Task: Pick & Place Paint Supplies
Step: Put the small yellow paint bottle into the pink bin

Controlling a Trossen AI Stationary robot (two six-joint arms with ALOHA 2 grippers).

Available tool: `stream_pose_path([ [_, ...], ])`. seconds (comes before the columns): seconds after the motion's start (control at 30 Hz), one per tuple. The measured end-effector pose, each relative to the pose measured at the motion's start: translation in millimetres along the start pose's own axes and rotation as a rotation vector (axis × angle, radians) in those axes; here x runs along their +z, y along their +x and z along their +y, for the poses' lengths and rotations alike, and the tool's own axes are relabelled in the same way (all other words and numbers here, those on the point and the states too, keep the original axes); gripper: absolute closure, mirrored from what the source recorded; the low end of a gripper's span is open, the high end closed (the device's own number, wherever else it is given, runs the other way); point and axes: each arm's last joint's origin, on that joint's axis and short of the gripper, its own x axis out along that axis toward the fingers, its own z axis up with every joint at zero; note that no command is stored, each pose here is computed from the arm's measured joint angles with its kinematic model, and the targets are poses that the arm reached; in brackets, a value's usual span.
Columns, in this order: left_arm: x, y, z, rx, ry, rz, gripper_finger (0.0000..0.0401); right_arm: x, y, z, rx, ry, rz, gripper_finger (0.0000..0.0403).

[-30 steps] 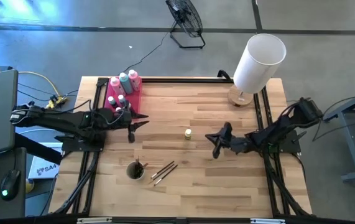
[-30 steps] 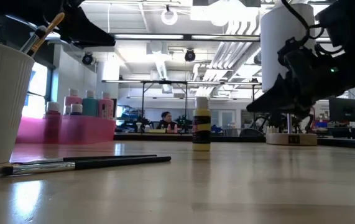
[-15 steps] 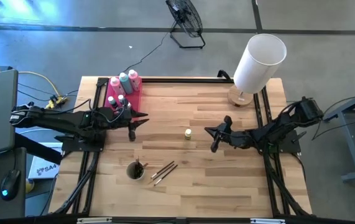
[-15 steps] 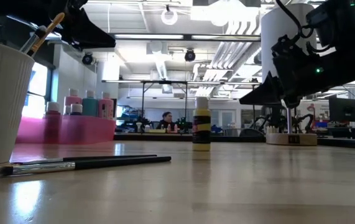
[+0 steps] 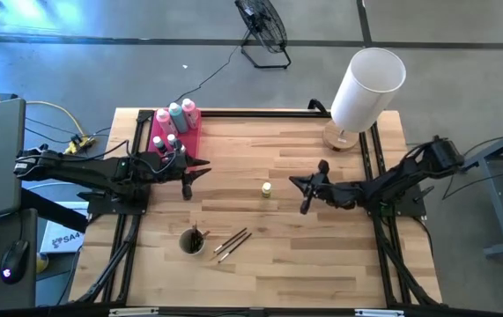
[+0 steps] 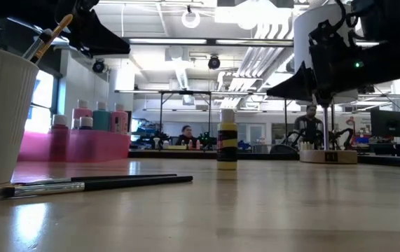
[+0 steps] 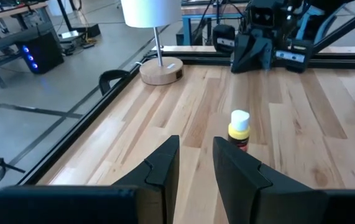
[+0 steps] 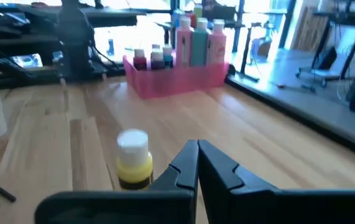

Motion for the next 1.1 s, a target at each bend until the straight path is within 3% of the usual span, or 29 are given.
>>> stream_pose_path([
  [0.27, 0, 0, 0, 0.002, 0.001, 0.004, 0.0306, 17, 0, -13, 0.139, -0.027, -0.007, 0.0401],
  [1.1, -1, 0, 0, 0.002, 0.002, 0.006, 0.0306, 17, 5, -25, 0.182, -0.026, 0.037, 0.04],
])
